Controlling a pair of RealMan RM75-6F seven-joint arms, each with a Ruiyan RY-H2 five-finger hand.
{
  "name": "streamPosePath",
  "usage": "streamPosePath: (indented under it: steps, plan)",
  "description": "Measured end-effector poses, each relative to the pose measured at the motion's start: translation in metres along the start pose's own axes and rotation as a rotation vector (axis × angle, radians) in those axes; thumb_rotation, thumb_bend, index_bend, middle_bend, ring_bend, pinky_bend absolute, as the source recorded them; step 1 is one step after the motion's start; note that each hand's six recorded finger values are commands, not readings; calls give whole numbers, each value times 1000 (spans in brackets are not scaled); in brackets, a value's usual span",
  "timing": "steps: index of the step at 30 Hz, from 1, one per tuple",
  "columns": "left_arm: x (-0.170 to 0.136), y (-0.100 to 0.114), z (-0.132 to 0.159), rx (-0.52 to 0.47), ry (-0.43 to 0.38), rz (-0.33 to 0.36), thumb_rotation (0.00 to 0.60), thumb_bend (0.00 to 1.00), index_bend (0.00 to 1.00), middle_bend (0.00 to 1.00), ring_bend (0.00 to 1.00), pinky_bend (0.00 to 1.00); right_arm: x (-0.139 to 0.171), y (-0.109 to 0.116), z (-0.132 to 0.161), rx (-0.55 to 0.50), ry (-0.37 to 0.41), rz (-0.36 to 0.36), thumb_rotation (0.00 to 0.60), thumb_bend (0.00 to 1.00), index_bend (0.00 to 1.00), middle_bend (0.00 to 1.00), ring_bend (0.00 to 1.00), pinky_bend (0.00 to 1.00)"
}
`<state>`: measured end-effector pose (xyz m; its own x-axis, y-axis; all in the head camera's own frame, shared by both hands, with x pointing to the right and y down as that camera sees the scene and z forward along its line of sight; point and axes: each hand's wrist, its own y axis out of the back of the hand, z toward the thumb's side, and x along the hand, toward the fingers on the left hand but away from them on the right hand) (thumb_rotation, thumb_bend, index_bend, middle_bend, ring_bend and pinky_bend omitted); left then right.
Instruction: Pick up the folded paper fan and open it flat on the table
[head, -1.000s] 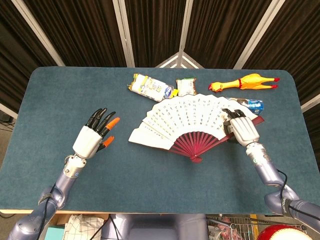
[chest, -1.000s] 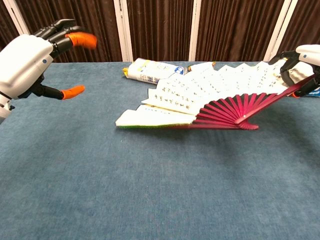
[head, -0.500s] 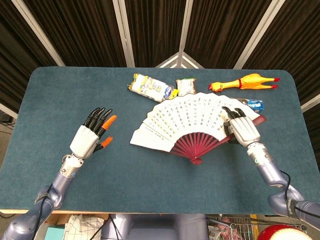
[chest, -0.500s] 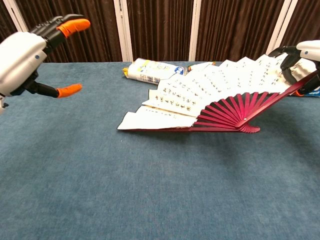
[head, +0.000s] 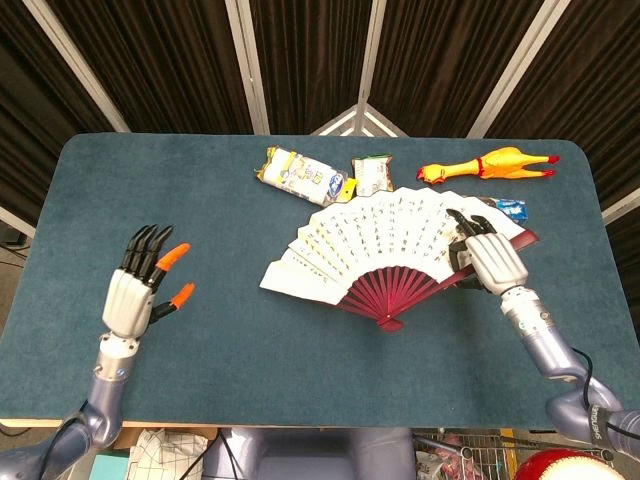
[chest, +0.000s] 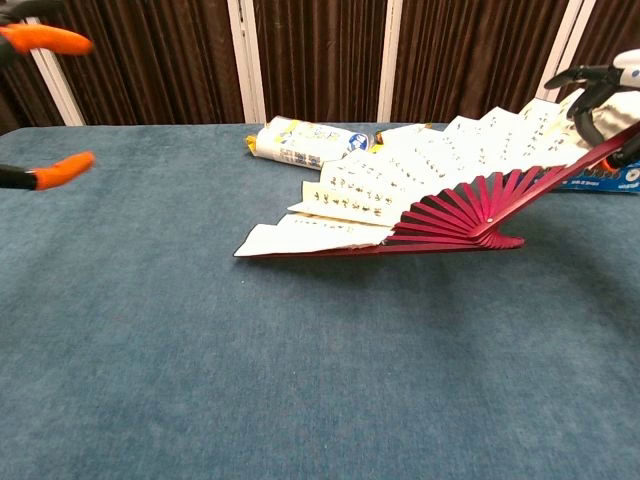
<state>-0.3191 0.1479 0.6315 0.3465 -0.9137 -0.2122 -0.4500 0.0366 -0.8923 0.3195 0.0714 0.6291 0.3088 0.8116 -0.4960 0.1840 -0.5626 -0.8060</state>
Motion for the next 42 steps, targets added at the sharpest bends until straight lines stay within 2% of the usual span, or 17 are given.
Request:
streamPosePath:
  steps: [4, 8, 12, 16, 25, 33, 37, 42]
  plan:
    - [-15, 18, -7, -2, 70, -1, 600, 340, 231, 39, 0, 66, 2, 4, 1, 7, -8, 10, 600, 333, 0, 52, 163, 81]
    - [-28, 33, -19, 11, 163, -34, 600, 339, 266, 43, 0, 67, 3, 4, 0, -6, -38, 27, 600, 322, 0, 45, 155, 76]
    - [-41, 46, -38, 35, 289, -105, 600, 339, 262, 40, 0, 67, 6, 7, 0, -15, -55, 22, 600, 322, 0, 46, 155, 76]
    - [-49, 52, -52, 68, 357, -176, 600, 340, 261, 40, 0, 66, 8, 11, -2, -58, -66, -5, 600, 323, 0, 45, 155, 76]
    - [-52, 50, -58, 84, 390, -207, 600, 340, 227, 32, 0, 67, 10, 11, -17, -105, -104, 11, 600, 322, 0, 58, 154, 76]
    - [-52, 52, -60, 75, 398, -195, 600, 340, 225, 28, 0, 67, 18, 18, -36, -53, -151, 59, 600, 322, 0, 57, 157, 76]
    - [-52, 50, -61, 73, 403, -200, 600, 340, 225, 27, 0, 66, 22, 20, -33, -40, -137, 51, 600, 321, 0, 57, 164, 76]
    - [-52, 49, -61, 74, 406, -205, 600, 340, 225, 25, 0, 66, 27, 24, -21, -104, -87, 4, 600, 322, 0, 57, 165, 76]
